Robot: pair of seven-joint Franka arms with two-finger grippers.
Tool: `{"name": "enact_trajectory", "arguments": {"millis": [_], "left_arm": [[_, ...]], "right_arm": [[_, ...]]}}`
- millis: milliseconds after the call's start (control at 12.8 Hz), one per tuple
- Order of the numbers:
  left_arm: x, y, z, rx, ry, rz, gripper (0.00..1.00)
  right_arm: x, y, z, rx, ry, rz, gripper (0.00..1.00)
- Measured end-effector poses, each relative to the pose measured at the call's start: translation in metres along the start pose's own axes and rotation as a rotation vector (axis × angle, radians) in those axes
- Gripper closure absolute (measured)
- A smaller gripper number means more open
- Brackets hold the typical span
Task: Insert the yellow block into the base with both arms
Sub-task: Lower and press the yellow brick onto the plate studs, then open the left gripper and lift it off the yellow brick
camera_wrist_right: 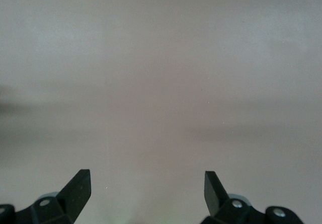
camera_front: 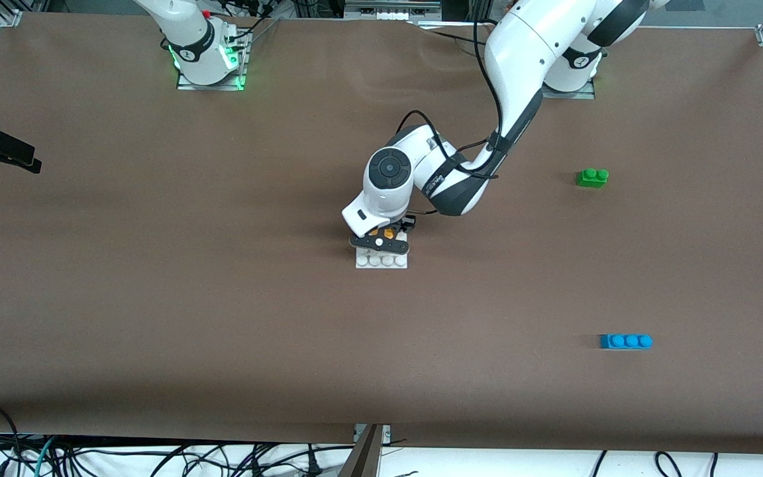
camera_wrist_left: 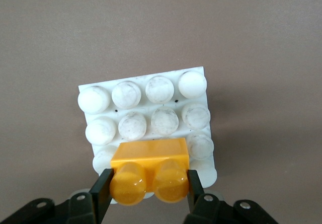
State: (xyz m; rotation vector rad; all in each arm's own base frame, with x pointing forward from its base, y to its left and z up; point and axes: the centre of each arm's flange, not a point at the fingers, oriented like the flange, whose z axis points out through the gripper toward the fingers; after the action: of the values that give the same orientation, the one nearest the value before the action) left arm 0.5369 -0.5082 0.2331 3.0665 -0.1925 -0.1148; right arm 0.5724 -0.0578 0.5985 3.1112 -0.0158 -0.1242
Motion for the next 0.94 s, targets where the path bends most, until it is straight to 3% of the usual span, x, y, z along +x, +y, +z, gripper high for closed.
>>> {"name": "enact_trajectory", "arguments": {"millis": [938], "left_arm": [[-0.0022,0.0011,0.0097,0.008,-0.009,0.004,0.37]], "right_arm": [[0.0000,0.0000,0.0000,0.000,0.000,0.000,0.00]]}}
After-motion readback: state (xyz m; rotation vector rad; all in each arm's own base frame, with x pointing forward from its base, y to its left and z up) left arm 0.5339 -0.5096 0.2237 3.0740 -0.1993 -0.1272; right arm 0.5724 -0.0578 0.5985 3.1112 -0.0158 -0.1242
